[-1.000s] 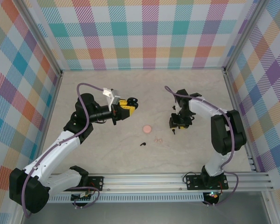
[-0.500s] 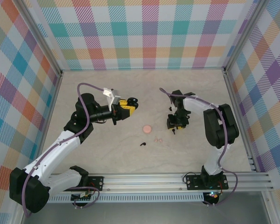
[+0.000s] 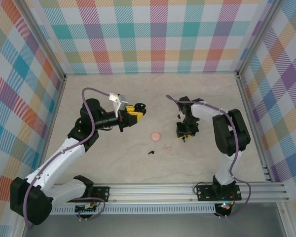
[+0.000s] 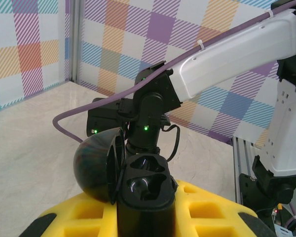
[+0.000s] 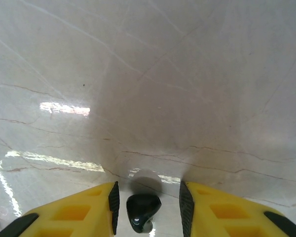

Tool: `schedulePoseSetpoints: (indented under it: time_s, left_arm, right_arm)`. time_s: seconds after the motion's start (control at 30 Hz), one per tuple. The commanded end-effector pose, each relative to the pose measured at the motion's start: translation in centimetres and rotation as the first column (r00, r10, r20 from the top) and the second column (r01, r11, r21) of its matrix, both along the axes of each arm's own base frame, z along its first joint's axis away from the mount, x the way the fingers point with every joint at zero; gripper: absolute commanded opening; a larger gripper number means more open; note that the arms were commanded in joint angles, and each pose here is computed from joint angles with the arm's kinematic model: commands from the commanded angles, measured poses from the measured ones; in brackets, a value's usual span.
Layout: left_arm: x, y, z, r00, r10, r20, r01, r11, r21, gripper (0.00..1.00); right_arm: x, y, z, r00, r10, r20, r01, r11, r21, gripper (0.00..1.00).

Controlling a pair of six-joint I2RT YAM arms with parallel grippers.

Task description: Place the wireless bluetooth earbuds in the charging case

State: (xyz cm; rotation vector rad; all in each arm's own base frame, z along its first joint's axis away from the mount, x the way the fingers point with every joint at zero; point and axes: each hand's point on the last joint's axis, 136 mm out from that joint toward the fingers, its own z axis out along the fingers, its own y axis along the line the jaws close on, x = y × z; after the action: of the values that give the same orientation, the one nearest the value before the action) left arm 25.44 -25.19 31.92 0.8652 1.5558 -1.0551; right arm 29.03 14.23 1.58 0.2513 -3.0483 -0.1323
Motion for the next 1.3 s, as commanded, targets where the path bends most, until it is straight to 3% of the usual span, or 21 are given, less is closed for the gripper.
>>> schedulePoseSetpoints:
  time_s: [0.0,0.83,1.03,1.27]
  left_arm:
    - [-0.1,-0.2,1.1,0.999,-0.004,0.034,0.004,1.0,-0.02,0.16]
    - [-0.1,0.0,1.0,0.999,0.002,0.034,-0.002,1.0,-0.018,0.16]
    - [-0.2,-0.1,1.0,0.999,0.001,0.034,-0.001,1.0,-0.019,0.16]
    - [-0.1,0.0,0.9,0.999,0.004,0.036,-0.003,1.0,-0.017,0.16]
  right_arm:
    - [-0.3,0.4,-0.5,1.0,0.011,-0.025,-0.011,1.0,-0.014,0.4]
    - [-1.0,0.8,-0.4,0.999,-0.012,-0.04,0.011,0.999,-0.031,0.27]
    - [-1.2,0.6,0.1,0.998,-0.035,-0.045,0.033,0.998,-0.047,0.4]
    - [-2.2,0.3,0.5,0.992,-0.102,-0.071,0.098,0.993,-0.061,0.41]
